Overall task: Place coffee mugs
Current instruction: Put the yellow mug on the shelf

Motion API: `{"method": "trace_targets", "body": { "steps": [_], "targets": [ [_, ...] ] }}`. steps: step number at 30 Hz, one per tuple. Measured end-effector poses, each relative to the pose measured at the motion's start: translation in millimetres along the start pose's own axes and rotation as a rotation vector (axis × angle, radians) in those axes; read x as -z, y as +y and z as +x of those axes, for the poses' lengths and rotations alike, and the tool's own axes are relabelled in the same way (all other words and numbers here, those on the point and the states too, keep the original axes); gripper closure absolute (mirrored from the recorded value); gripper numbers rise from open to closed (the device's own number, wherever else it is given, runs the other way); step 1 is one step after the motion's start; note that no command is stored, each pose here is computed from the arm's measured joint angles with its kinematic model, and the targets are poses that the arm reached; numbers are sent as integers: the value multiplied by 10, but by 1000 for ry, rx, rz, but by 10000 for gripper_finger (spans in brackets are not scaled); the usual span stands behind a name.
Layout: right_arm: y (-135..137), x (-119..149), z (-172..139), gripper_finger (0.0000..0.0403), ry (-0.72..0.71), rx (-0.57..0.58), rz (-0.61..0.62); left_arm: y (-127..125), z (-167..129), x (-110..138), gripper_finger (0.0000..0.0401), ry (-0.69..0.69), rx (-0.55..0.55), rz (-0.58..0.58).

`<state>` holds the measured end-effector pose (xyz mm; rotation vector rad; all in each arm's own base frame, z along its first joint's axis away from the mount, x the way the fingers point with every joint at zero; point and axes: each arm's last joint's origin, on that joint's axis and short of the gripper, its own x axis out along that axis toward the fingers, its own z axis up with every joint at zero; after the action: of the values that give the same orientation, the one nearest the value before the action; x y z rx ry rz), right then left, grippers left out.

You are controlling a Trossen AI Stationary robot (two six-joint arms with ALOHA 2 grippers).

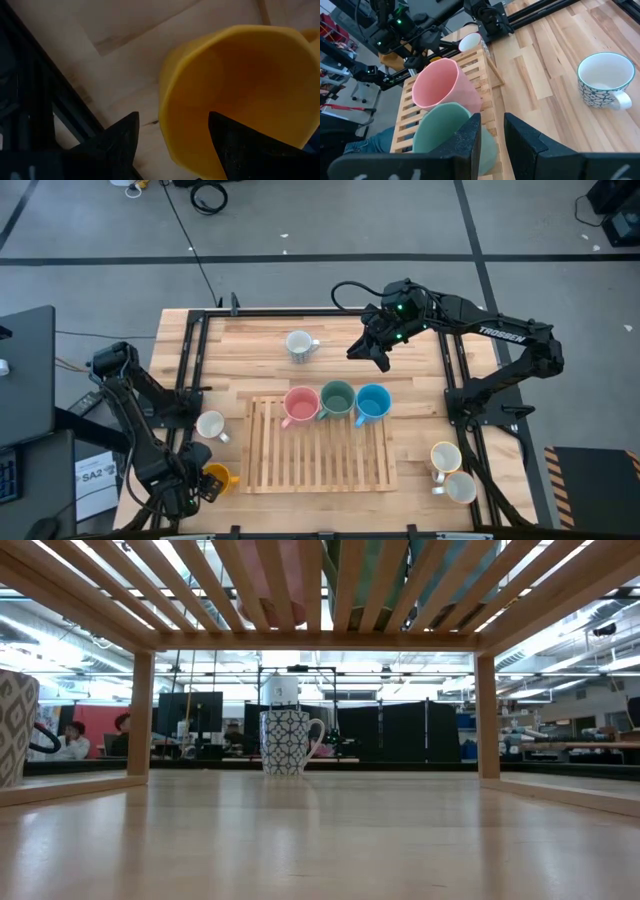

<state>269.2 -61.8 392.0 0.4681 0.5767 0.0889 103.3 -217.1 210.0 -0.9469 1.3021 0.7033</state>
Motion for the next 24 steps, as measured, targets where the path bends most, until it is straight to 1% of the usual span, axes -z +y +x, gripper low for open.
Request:
{"method": "trace_targets", "body": {
  "steps": [8, 12, 17, 24],
  "targets": [
    [0, -1, 0, 313, 0, 0, 0, 2, 0, -1, 158, -1, -2, -1],
    [0, 0, 0, 313, 0, 0, 0, -4, 37, 9, 175, -11, -15, -5],
    [0, 0, -1, 313, 0, 0, 0, -11, 70, 18, 221, -18, -26, -5],
    [1, 0, -1, 313, 0, 0, 0, -15, 70, 12, 306, -5, -36, -7]
  ]
}}
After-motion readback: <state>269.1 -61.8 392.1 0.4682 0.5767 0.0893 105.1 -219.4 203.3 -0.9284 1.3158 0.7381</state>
